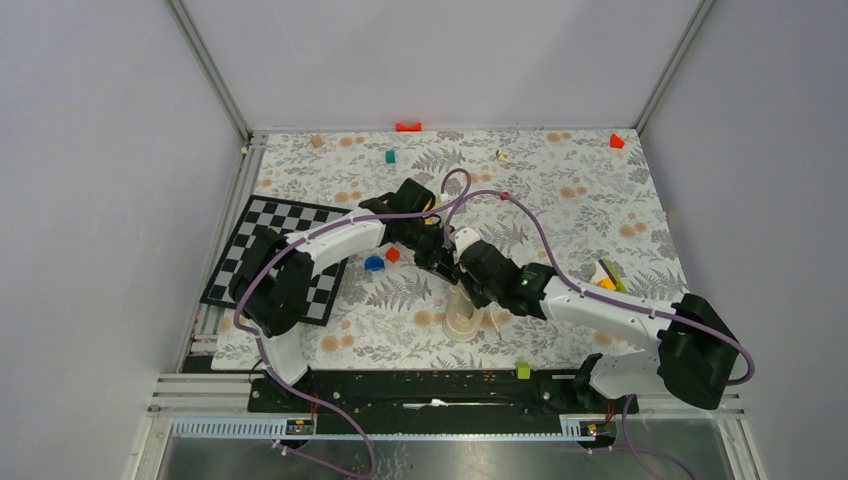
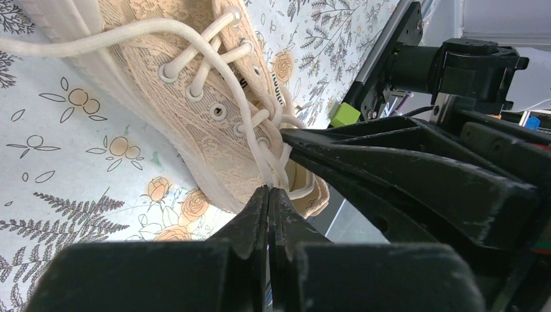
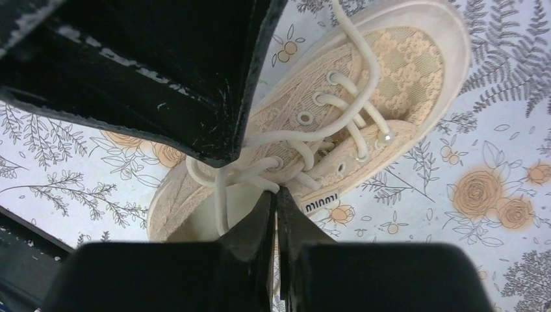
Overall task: Tie the shoes
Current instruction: Cross the shoelace with the shoelace.
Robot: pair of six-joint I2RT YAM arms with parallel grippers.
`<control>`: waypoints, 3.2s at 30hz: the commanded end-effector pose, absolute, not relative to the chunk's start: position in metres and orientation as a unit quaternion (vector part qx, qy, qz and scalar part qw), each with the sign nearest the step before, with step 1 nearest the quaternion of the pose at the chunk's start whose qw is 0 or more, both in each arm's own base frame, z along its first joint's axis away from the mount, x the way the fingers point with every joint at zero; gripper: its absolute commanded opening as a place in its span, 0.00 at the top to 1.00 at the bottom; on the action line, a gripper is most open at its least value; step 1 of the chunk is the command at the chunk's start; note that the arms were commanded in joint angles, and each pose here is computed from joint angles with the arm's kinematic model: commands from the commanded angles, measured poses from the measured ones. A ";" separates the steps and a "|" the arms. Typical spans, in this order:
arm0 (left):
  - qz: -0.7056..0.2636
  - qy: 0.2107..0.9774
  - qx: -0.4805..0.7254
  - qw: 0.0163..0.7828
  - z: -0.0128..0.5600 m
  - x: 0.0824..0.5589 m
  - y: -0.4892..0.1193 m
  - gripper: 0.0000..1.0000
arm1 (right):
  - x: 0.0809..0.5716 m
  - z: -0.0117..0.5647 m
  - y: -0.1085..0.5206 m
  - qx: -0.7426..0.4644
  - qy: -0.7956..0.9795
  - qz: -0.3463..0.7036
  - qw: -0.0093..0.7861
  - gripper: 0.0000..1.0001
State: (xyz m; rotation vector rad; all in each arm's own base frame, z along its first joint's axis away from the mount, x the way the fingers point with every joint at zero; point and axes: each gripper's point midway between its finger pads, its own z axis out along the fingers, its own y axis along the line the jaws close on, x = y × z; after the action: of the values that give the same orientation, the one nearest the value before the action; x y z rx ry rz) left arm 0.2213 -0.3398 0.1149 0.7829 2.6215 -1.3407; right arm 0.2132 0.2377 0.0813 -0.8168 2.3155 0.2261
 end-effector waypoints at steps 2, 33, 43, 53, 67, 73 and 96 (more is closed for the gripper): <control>-0.459 0.842 0.275 0.073 0.132 0.225 -0.346 1.00 | 0.230 0.118 0.233 -0.262 0.872 0.083 0.405 1.00; -0.465 0.841 0.269 0.067 0.129 0.219 -0.343 1.00 | 0.318 0.182 0.185 -0.099 0.805 -0.054 0.583 1.00; -0.465 0.842 0.266 0.062 0.125 0.219 -0.343 1.00 | 0.317 0.158 0.156 -0.050 0.814 -0.132 0.563 0.53; -0.464 0.842 0.267 0.063 0.125 0.218 -0.342 1.00 | 0.285 0.121 0.151 0.081 0.900 0.028 0.428 0.42; -0.469 0.839 0.268 0.060 0.126 0.217 -0.344 1.00 | 0.263 0.090 0.168 0.259 0.869 0.219 0.360 0.40; -0.470 0.839 0.268 0.060 0.127 0.217 -0.344 1.00 | 0.264 0.085 0.174 0.279 0.859 0.246 0.352 0.43; -0.473 0.836 0.270 0.060 0.129 0.216 -0.344 1.00 | 0.277 0.075 0.204 0.319 0.839 0.321 0.301 0.64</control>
State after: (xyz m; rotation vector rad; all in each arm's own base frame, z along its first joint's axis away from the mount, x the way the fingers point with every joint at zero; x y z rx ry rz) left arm 0.2188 -0.3415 0.1119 0.7793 2.6052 -1.3793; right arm 0.2674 0.1968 0.0612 0.8209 2.2820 0.7785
